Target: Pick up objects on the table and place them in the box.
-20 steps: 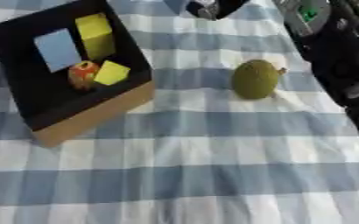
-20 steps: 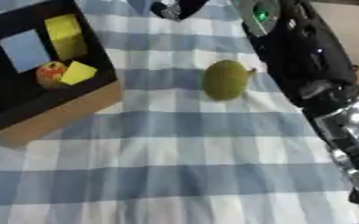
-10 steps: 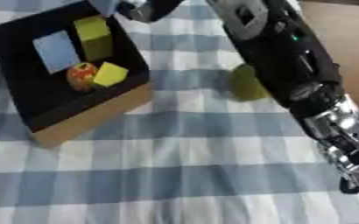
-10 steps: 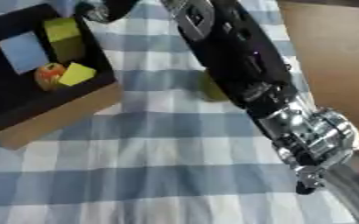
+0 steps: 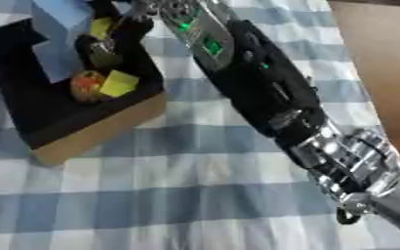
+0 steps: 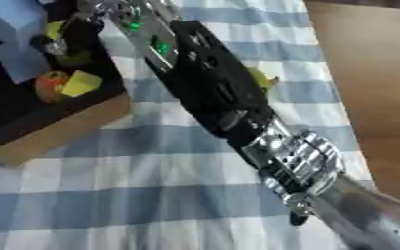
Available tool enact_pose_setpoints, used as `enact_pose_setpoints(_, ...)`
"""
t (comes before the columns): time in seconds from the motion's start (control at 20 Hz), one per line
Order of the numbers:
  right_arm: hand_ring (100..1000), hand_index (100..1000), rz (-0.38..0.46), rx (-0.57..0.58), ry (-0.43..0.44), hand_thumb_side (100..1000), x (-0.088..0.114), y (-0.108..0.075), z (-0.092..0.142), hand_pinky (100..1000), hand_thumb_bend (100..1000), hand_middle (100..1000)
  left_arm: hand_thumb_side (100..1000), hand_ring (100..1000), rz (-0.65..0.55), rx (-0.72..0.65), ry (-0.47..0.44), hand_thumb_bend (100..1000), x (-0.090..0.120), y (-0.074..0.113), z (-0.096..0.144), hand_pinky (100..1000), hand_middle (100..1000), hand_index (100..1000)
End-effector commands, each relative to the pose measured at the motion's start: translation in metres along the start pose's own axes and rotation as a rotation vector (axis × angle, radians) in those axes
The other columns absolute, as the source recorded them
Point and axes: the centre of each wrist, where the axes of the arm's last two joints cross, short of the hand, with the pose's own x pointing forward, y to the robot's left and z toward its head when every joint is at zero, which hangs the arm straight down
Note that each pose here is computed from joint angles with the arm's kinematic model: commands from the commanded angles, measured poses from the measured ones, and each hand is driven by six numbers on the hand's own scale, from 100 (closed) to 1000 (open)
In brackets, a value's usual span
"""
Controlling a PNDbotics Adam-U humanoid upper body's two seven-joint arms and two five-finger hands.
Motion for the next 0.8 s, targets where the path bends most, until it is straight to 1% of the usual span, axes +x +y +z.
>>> enact_pose_setpoints(0.05, 901, 894, 0.058, -0.002, 0.004, 100, 0.001, -0.004, -0.003, 859, 325, 727, 637, 851, 0.013, -0.002, -0.033, 492, 0.005, -0.001, -0.006, 757, 758, 797)
enact_pose_setpoints(0.1, 930, 932, 0.078, 0.002, 0.011, 100, 0.0, -0.005, -0.003, 884, 393, 767, 638, 851, 0.013, -0.003, -0.031, 492, 0.005, -0.001, -0.006, 757, 758, 797)
enact_pose_setpoints(0.15, 956, 963, 0.098, 0.003, 0.017, 100, 0.001, -0.007, -0.003, 920, 379, 792, 639, 852, 0.013, -0.003, -0.029, 491, 0.005, -0.001, -0.005, 757, 759, 797)
enact_pose_setpoints(0.3, 985, 991, 0.164, 0.003, 0.017, 100, 0.002, -0.016, -0.002, 963, 336, 828, 640, 853, 0.011, -0.007, -0.02, 490, 0.005, 0.0, -0.004, 757, 759, 797)
enact_pose_setpoints(0.35, 988, 997, 0.18, 0.004, 0.016, 100, 0.002, -0.019, -0.001, 969, 335, 836, 640, 853, 0.01, -0.008, -0.018, 490, 0.005, 0.0, -0.004, 756, 759, 797)
enact_pose_setpoints(0.5, 980, 998, 0.207, -0.007, 0.008, 100, 0.005, -0.025, -0.001, 966, 347, 826, 641, 854, 0.009, -0.009, -0.012, 491, 0.005, 0.0, -0.003, 756, 760, 798)
enact_pose_setpoints(0.65, 976, 992, 0.198, -0.04, 0.001, 100, 0.007, -0.031, 0.001, 958, 348, 809, 640, 854, 0.006, -0.009, -0.007, 491, 0.004, 0.001, -0.002, 756, 760, 798)
enact_pose_setpoints(0.8, 959, 967, 0.187, -0.123, 0.02, 100, 0.008, -0.047, 0.009, 936, 364, 780, 642, 855, -0.001, -0.009, -0.002, 489, 0.004, 0.002, -0.001, 755, 761, 798)
